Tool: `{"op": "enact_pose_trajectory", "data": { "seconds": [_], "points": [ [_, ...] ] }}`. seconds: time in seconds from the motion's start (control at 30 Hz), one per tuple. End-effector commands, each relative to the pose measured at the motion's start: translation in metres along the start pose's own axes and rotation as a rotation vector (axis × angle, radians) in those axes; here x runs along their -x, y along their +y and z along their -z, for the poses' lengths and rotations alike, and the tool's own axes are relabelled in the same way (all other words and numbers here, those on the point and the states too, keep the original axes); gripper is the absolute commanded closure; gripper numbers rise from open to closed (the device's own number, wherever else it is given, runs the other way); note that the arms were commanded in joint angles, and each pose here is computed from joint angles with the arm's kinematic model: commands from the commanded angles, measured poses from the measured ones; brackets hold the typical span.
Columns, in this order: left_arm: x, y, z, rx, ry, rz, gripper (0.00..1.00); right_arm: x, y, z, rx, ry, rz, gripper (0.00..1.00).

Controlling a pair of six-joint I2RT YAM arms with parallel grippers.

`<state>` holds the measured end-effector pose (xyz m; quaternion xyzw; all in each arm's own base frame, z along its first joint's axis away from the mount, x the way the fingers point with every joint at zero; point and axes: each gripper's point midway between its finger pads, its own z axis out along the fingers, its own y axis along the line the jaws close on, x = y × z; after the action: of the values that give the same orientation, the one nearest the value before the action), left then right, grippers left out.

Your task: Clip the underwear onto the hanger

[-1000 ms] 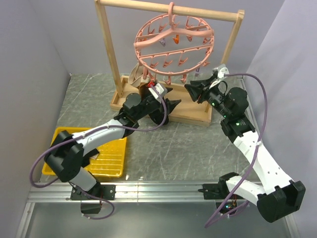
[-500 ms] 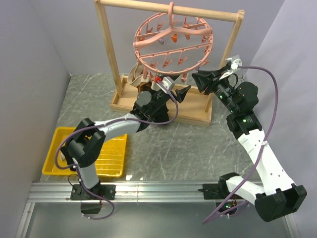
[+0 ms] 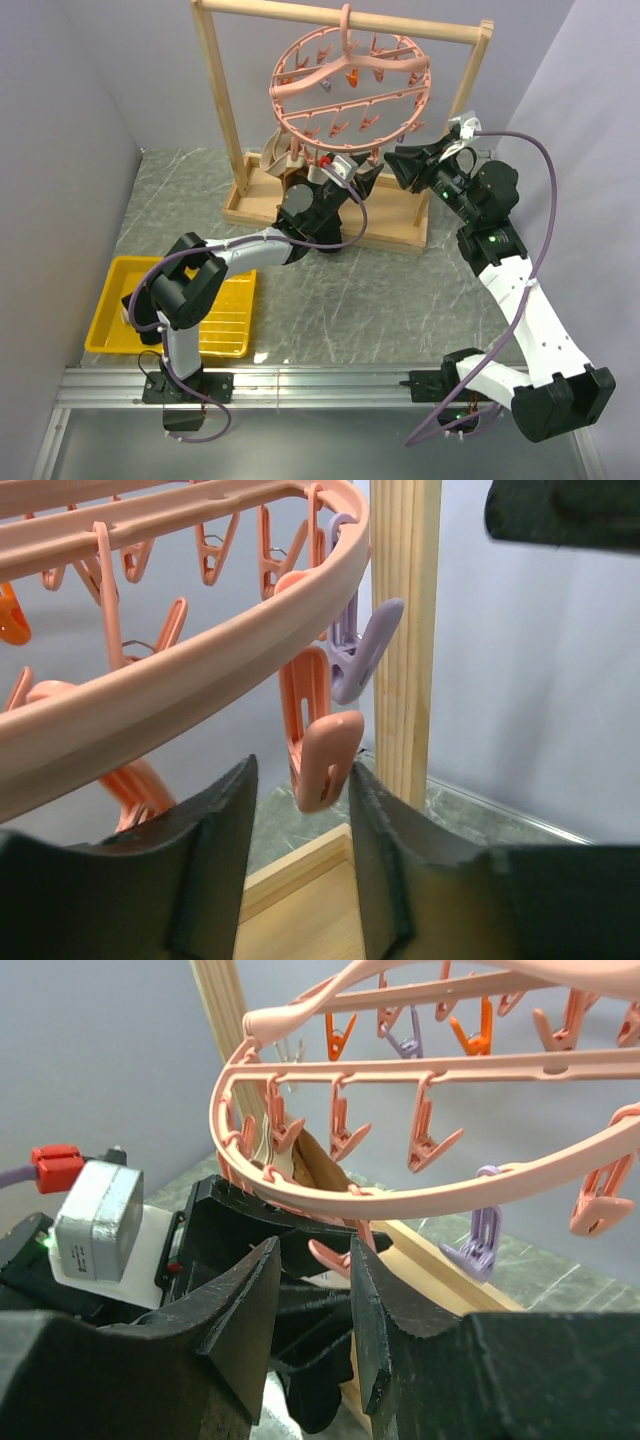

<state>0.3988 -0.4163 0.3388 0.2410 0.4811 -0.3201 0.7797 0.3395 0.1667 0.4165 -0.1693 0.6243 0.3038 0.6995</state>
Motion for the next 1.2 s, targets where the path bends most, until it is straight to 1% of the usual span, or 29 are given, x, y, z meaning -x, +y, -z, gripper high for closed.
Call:
{"op": "enact_pose_trajectory", "data": {
  "seconds": [0.0,0.03,0.1,0.17,0.3,0.47,0.63,0.73,1.0,1.17],
  "points": [
    [0.054,-0.001,-0.005,-0.008,-0.136,-0.007,0.57,0.006,0.004,0.000,0.031,-0.008,0.017,0.59],
    [0.052,-0.001,-0.004,-0.008,-0.128,0.002,0.62,0.005,0.004,0.001,0.032,-0.006,0.017,0.59],
    [0.052,-0.003,-0.003,-0.017,-0.116,0.003,0.68,0.004,0.005,0.002,0.042,-0.002,0.024,0.59],
    [0.058,-0.005,-0.001,-0.027,-0.120,-0.002,0.73,-0.001,0.006,0.001,0.059,0.012,0.040,0.59],
    [0.061,-0.008,0.006,-0.050,-0.095,-0.011,0.82,-0.013,0.008,-0.001,0.116,0.044,0.095,0.55],
    [0.069,-0.011,0.014,-0.070,-0.095,-0.030,0.86,-0.020,0.012,-0.007,0.189,0.067,0.156,0.50],
    [0.070,-0.015,0.016,-0.099,-0.077,-0.036,0.87,-0.019,0.017,-0.011,0.248,0.042,0.218,0.49],
    [0.069,-0.020,0.018,-0.120,-0.064,-0.034,0.89,-0.021,0.017,-0.015,0.260,0.031,0.217,0.49],
    [0.049,-0.028,0.037,-0.165,0.015,-0.019,0.94,-0.024,0.021,-0.013,0.292,0.008,0.243,0.48],
    [0.050,-0.032,0.038,-0.182,0.022,-0.013,0.96,-0.029,0.024,-0.013,0.313,0.017,0.235,0.47]
  ]
}}
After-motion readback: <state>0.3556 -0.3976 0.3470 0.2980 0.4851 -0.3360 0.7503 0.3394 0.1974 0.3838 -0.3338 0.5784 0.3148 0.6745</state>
